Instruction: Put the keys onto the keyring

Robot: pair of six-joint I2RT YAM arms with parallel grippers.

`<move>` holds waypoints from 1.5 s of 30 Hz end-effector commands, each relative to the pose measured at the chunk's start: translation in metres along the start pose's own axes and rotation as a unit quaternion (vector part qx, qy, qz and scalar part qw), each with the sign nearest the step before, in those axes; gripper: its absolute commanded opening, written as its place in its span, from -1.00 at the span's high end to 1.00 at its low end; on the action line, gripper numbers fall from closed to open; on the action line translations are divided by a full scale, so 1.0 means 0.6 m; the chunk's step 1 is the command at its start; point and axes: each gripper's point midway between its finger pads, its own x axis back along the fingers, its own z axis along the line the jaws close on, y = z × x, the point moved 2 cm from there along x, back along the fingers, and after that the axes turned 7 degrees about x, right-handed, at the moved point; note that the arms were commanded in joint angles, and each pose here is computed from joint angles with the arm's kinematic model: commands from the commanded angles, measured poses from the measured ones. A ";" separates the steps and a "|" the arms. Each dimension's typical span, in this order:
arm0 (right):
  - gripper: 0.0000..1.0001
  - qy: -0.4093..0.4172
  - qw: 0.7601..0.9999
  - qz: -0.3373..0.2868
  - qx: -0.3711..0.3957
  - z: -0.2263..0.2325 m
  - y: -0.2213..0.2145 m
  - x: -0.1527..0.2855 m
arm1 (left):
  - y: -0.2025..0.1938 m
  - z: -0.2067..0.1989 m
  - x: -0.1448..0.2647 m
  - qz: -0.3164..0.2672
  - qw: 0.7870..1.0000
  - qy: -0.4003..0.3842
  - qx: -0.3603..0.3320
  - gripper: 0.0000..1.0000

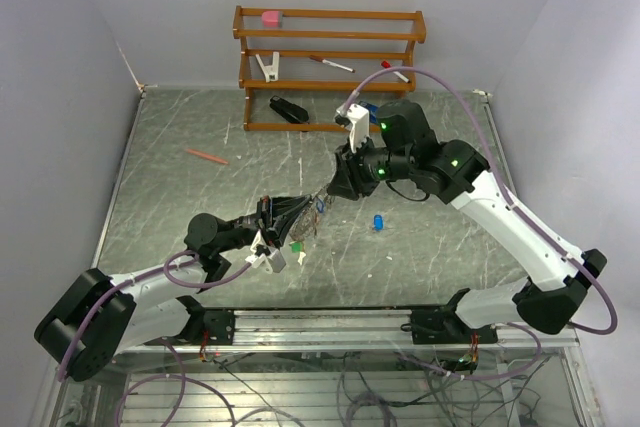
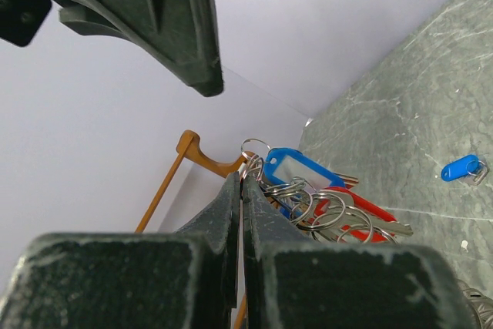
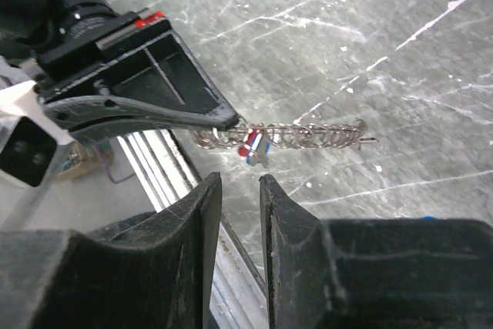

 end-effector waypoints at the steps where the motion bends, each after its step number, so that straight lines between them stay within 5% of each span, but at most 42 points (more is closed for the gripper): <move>1: 0.44 -0.009 1.000 -0.009 0.028 -0.016 -0.008 0.014 | 0.071 0.070 -0.011 -0.073 0.993 0.060 -0.070 0.86; 13: 0.30 0.046 0.997 -0.019 0.052 -0.016 -0.020 -0.010 | 0.070 0.067 -0.013 -0.074 0.993 0.053 -0.073 0.86; 45: 0.38 0.087 0.994 -0.014 0.068 -0.023 -0.027 -0.053 | 0.069 0.069 -0.016 -0.073 0.993 0.051 -0.073 0.86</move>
